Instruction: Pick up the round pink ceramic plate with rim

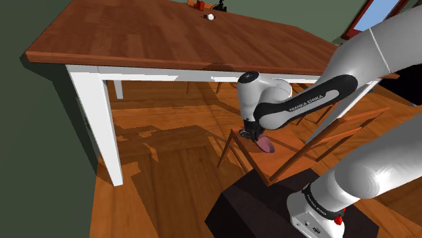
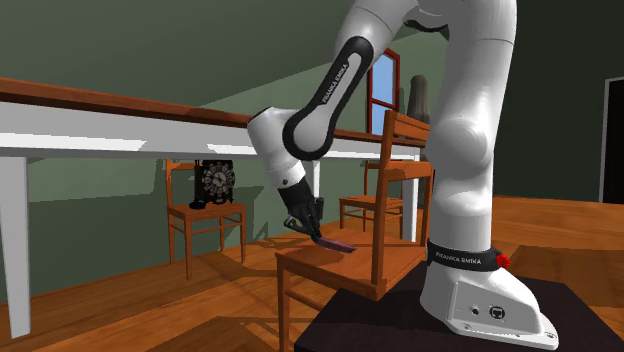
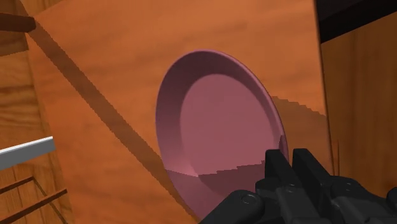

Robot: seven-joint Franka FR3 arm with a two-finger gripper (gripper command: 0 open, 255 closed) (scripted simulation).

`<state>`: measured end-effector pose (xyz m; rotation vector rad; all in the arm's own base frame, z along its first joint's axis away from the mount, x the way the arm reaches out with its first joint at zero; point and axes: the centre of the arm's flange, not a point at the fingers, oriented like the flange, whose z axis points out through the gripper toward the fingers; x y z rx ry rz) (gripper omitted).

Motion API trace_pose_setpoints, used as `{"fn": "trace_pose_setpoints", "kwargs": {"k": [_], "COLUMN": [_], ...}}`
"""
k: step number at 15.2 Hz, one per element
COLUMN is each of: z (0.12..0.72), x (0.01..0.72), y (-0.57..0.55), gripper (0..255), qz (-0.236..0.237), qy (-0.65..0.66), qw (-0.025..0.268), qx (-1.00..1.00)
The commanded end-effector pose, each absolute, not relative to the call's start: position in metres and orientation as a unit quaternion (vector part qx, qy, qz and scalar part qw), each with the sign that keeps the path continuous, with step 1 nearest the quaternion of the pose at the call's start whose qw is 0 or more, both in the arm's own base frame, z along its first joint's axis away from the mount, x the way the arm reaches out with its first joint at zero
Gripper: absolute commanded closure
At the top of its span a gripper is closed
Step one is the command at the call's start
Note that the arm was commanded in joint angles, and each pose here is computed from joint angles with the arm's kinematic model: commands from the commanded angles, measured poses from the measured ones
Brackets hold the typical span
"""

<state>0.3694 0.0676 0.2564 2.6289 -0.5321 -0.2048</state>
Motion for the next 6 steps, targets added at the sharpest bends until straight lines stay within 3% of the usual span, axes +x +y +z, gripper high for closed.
{"fn": "trace_pose_setpoints", "kwargs": {"k": [1,6], "z": [0.267,0.284], "x": [0.369,0.369], "y": [0.068,0.068], "gripper": [255,255], "qz": [-0.074,-0.074], "qy": [-0.193,-0.193], "qw": [0.224,0.224], "qx": [0.952,0.952]}}
